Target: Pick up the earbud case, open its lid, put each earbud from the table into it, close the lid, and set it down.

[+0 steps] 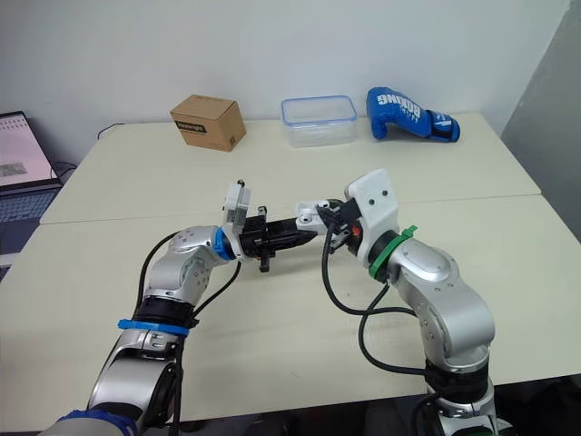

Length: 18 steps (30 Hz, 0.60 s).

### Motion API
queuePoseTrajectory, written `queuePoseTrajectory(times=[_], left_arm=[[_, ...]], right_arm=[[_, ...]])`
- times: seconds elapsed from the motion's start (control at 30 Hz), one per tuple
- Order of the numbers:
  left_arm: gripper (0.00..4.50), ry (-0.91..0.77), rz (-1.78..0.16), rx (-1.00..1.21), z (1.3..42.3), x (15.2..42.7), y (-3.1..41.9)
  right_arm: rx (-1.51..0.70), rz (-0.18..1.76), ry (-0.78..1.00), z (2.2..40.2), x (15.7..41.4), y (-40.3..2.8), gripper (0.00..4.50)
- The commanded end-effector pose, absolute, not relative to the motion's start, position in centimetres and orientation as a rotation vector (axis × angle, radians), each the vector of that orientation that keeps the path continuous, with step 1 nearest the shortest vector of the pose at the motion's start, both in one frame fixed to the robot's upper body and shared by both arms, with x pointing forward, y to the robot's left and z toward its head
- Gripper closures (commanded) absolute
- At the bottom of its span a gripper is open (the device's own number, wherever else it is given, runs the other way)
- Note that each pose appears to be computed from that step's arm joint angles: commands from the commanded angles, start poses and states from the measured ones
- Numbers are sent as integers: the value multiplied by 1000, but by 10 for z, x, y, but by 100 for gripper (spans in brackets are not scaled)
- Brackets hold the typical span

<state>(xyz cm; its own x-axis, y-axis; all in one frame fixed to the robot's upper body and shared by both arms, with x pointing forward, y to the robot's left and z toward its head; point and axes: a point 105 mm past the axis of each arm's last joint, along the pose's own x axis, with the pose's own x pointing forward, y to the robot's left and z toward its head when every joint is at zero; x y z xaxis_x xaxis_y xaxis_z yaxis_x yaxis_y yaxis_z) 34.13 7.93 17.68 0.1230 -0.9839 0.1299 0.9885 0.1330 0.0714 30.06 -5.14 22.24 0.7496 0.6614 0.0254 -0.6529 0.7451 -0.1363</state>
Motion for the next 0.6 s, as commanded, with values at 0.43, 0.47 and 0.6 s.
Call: queuePoseTrajectory(times=[0.43, 0.47, 0.6], left_arm=[[373, -237, -1447, 4, 196, 339, 78], [373, -238, -1447, 5, 196, 339, 78], [373, -237, -1445, 7, 196, 339, 79]], right_arm=[[-239, 729, -60, 220, 299, -49, 411], [-240, 735, -54, 220, 299, -48, 411], [-243, 741, -54, 221, 298, -49, 244]])
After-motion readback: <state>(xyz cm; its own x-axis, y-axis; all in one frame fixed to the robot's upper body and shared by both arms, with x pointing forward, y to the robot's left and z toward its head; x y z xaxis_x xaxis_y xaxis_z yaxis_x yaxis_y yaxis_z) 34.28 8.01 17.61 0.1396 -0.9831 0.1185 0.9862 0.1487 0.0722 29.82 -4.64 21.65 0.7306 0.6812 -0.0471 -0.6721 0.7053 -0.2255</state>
